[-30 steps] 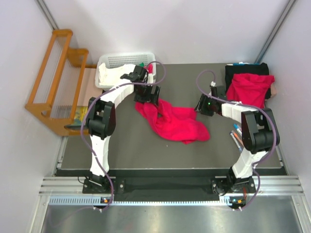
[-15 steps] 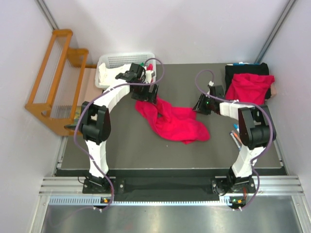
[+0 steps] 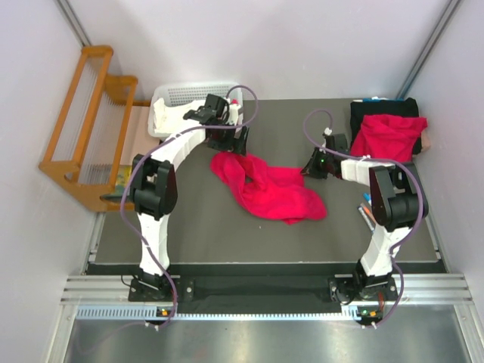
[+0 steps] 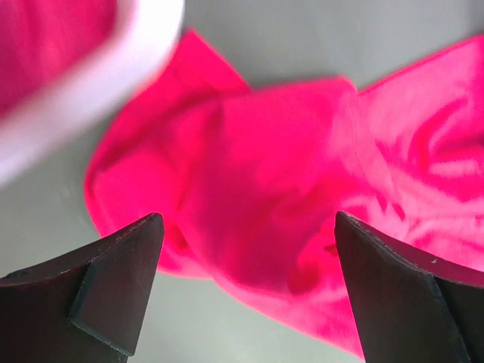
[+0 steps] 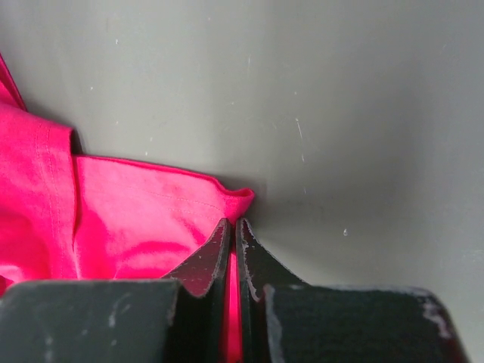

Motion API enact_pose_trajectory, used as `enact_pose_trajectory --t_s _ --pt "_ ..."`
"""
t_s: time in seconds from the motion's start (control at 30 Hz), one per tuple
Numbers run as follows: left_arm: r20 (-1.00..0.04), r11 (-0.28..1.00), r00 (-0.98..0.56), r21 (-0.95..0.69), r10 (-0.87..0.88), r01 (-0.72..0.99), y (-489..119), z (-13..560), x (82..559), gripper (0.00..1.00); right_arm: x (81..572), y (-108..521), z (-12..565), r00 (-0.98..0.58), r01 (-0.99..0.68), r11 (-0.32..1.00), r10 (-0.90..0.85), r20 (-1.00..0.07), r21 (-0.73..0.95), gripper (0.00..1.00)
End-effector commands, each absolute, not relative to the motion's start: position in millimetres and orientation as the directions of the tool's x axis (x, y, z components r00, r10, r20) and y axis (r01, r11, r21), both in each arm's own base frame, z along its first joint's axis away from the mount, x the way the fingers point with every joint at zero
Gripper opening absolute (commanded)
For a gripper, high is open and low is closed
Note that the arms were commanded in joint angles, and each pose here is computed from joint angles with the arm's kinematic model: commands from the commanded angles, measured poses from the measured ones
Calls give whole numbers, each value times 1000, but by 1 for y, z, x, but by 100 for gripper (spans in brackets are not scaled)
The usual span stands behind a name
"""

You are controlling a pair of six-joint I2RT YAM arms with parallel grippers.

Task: Fold and stack the t-shirts
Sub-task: Flatten the tshirt out

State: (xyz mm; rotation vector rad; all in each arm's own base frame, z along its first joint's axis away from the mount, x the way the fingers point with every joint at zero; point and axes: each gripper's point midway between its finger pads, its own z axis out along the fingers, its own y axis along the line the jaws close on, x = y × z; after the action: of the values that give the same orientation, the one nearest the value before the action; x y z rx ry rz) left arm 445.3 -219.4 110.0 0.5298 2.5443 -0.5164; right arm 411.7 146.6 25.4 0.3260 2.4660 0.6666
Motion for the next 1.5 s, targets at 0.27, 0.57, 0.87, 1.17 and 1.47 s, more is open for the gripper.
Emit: enact_pose_trajectory --t_s 0.27,0.57,0.87,1.17,1.47 --pt "-540 832 -787 -256 299 492 -258 99 457 99 415 159 47 -792 36 831 362 -492 555 0" --pt "-570 828 -771 -258 285 497 -254 121 446 0 414 160 47 -795 36 829 363 -487 559 0" --pt "-655 858 -727 -237 206 456 -193 206 437 0 418 157 77 -750 -2 831 367 -550 557 0" --pt "-835 876 -532 -143 143 460 -134 333 389 11 408 151 206 -573 -146 811 398 -717 567 0" --pt "-804 802 -554 -178 216 571 -139 327 322 95 351 130 303 -416 -236 803 426 -804 547 0"
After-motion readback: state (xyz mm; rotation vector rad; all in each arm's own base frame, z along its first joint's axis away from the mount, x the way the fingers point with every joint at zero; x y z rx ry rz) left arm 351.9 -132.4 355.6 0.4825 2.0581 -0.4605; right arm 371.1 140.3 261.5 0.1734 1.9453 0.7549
